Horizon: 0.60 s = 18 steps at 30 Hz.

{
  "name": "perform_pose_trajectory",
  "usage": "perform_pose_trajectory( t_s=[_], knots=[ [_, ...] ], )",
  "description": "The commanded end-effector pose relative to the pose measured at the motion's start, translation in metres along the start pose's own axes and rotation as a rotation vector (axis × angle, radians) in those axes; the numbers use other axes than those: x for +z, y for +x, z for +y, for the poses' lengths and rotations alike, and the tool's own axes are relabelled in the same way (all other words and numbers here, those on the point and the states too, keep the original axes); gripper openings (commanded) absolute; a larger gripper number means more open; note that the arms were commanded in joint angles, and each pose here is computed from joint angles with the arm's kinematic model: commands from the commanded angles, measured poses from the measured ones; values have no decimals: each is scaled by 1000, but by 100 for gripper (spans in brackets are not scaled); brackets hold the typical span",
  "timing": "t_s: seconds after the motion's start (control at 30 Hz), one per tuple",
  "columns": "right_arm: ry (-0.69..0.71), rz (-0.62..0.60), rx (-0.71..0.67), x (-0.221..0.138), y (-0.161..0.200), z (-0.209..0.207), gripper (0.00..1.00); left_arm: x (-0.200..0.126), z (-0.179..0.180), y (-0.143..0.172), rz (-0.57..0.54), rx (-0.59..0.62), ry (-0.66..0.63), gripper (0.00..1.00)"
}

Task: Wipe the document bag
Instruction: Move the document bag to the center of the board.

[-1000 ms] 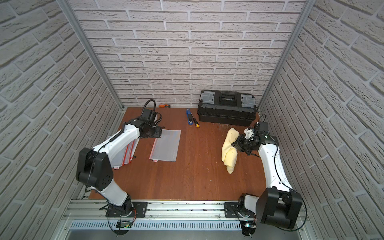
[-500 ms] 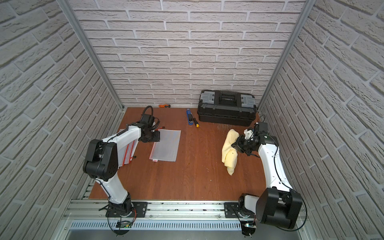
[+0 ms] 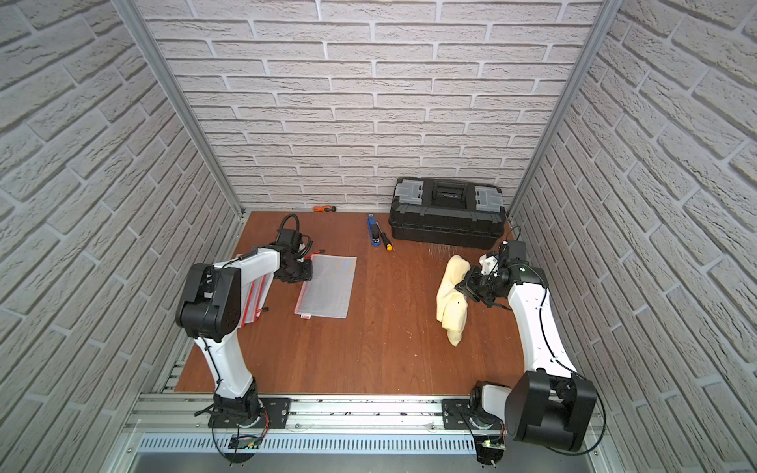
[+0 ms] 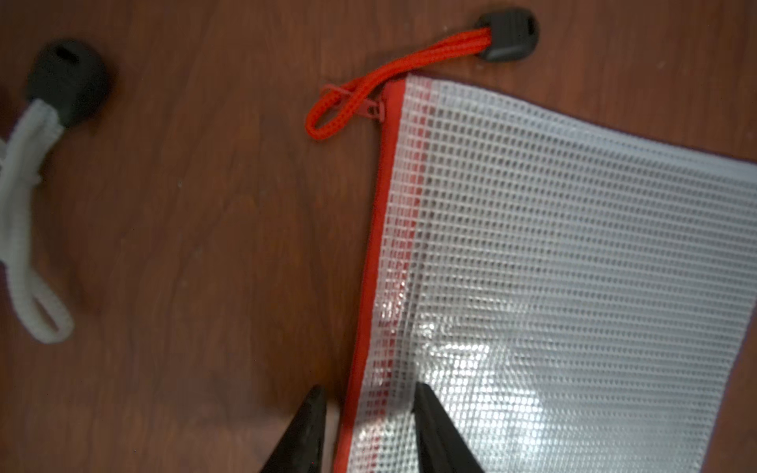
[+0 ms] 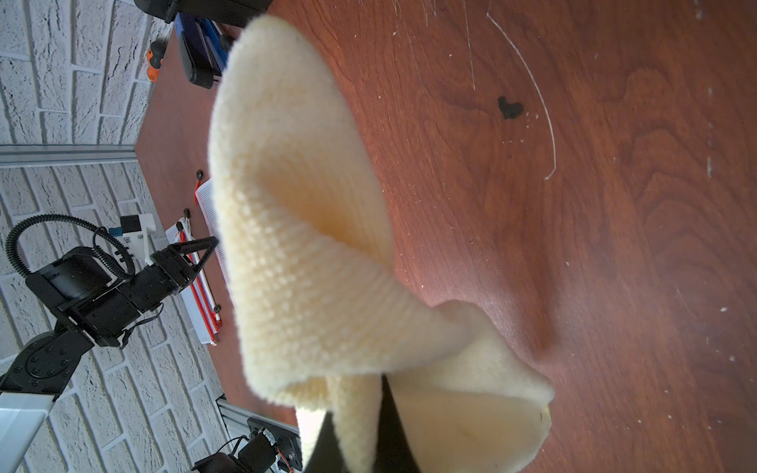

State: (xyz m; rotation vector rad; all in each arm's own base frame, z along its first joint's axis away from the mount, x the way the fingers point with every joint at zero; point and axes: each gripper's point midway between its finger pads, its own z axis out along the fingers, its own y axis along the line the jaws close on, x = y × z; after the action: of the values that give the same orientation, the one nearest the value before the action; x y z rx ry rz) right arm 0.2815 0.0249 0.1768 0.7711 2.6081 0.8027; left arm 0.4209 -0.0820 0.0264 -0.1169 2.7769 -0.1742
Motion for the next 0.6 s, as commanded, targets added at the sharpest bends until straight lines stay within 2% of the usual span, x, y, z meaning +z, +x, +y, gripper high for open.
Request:
perform_pose_trajectory(
  t_s=[0.0, 0.33, 0.43, 0.57],
  knots=[
    [-8, -21, -29, -8, -1, 8, 2, 7, 4, -4, 2, 14, -2, 34],
    [-10, -22, -36, -8, -3, 13, 2, 12, -7, 14, 36, 21, 19, 0],
    [-13, -18, -45, -8, -2, 17, 2, 6, -24, 21, 36, 44, 32, 0],
    [-21, 3, -74, -4, 4, 23, 2, -12, -76, 33, 16, 138, 72, 0]
  ],
)
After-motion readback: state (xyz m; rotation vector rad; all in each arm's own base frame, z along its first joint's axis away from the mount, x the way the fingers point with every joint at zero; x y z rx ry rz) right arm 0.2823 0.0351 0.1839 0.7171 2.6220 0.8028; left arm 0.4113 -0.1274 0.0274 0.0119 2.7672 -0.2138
